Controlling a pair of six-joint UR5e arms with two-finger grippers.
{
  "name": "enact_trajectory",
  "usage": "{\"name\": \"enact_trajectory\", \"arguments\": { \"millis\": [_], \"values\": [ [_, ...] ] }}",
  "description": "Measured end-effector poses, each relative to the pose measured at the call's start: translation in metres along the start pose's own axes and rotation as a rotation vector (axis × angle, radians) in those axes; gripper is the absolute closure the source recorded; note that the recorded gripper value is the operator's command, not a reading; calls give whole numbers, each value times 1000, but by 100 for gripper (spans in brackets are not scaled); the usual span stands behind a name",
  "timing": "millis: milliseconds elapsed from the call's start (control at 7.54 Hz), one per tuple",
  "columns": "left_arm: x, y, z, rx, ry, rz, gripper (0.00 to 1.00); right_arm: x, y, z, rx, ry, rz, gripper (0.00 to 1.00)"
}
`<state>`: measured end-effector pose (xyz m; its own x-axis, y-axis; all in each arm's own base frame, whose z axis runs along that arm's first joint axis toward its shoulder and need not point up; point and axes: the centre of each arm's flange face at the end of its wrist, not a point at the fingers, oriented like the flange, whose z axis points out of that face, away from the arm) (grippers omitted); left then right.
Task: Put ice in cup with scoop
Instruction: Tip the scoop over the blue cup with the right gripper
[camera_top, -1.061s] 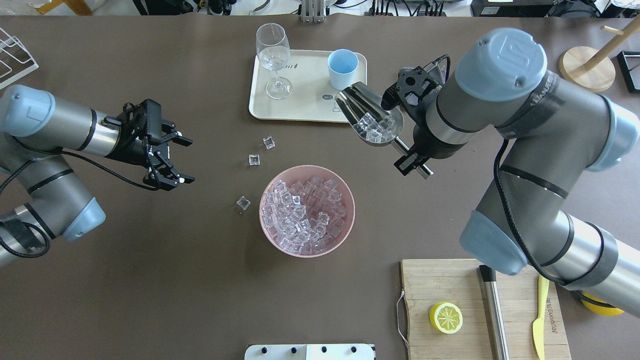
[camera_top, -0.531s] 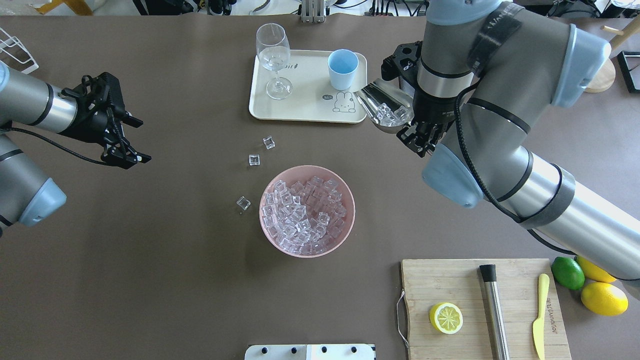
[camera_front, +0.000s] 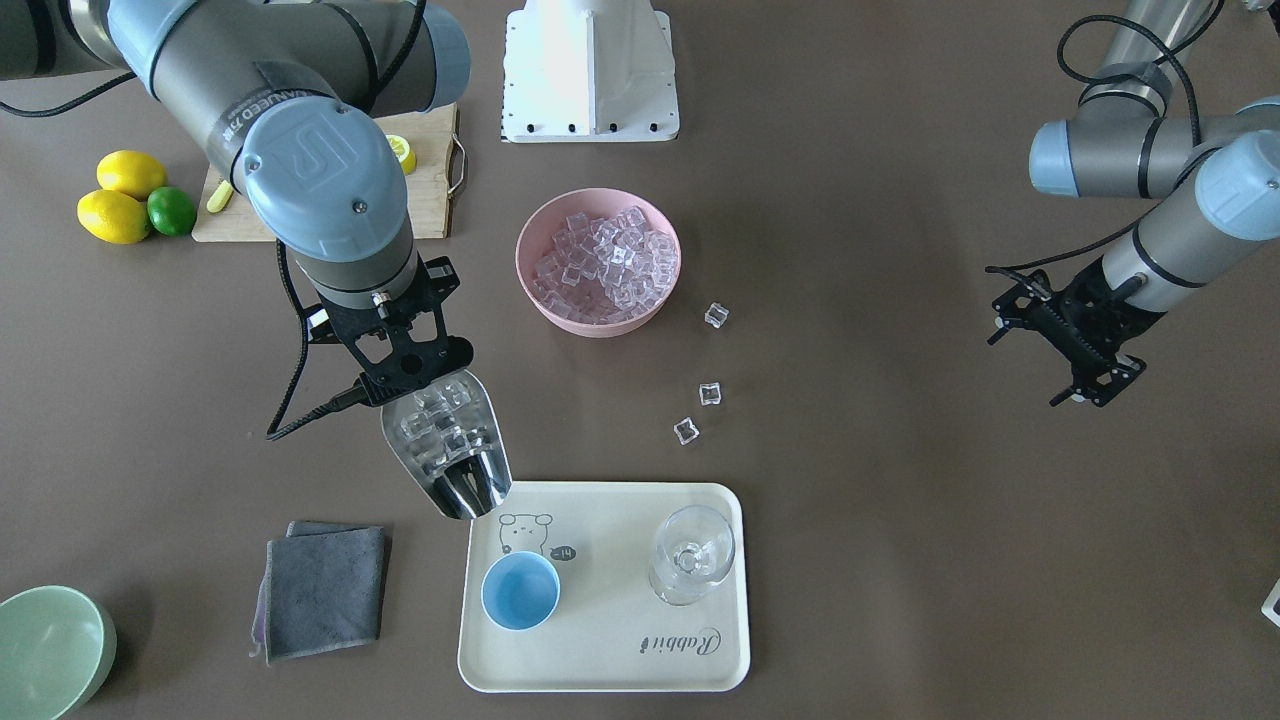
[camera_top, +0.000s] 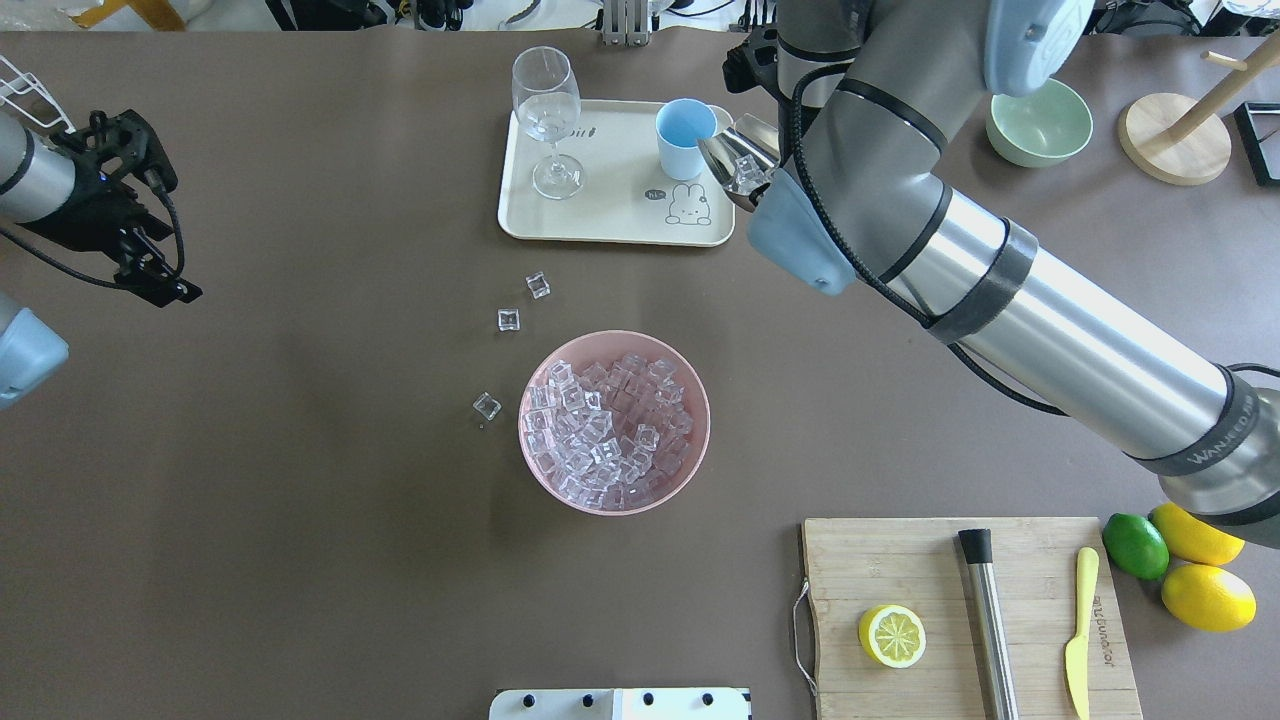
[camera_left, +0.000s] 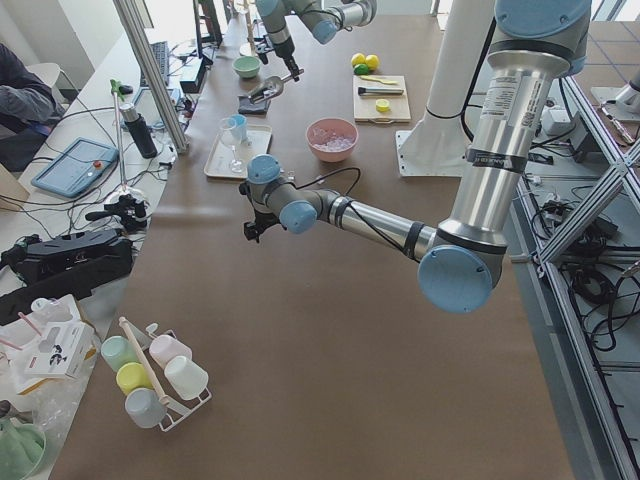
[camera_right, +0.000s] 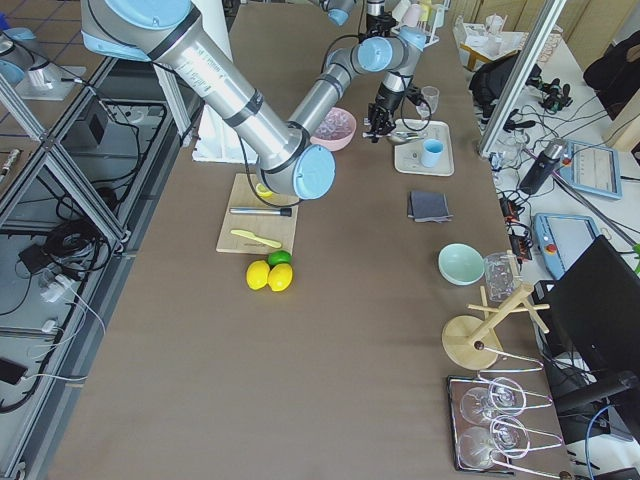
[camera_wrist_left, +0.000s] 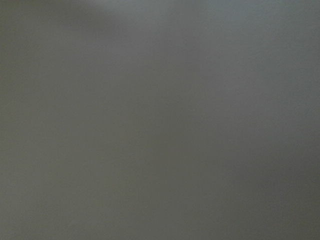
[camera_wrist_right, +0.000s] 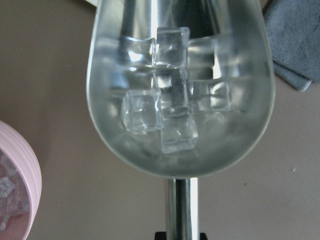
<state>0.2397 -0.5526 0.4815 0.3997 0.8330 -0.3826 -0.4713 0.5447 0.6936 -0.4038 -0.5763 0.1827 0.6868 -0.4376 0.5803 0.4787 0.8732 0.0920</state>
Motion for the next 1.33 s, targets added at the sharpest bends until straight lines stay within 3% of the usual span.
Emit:
{"name": "enact_trajectory", "arguments": {
  "millis": [265,531,929,1327],
  "values": [
    [-43,50,-28,-49,-25,-121,2,1,-33,-3,-38,8,26,100],
    [-75,117,-55,-88,36,-323,2,15,-64,-11,-83,-16,46,100],
    [-87,163,-125,-157,45,-597,2,12,-95,-17,-138,-21,73,100],
    [-86,256,-165,-129,3,-746,2,3,-102,-22,-184,-1,59,100]
  ]
}}
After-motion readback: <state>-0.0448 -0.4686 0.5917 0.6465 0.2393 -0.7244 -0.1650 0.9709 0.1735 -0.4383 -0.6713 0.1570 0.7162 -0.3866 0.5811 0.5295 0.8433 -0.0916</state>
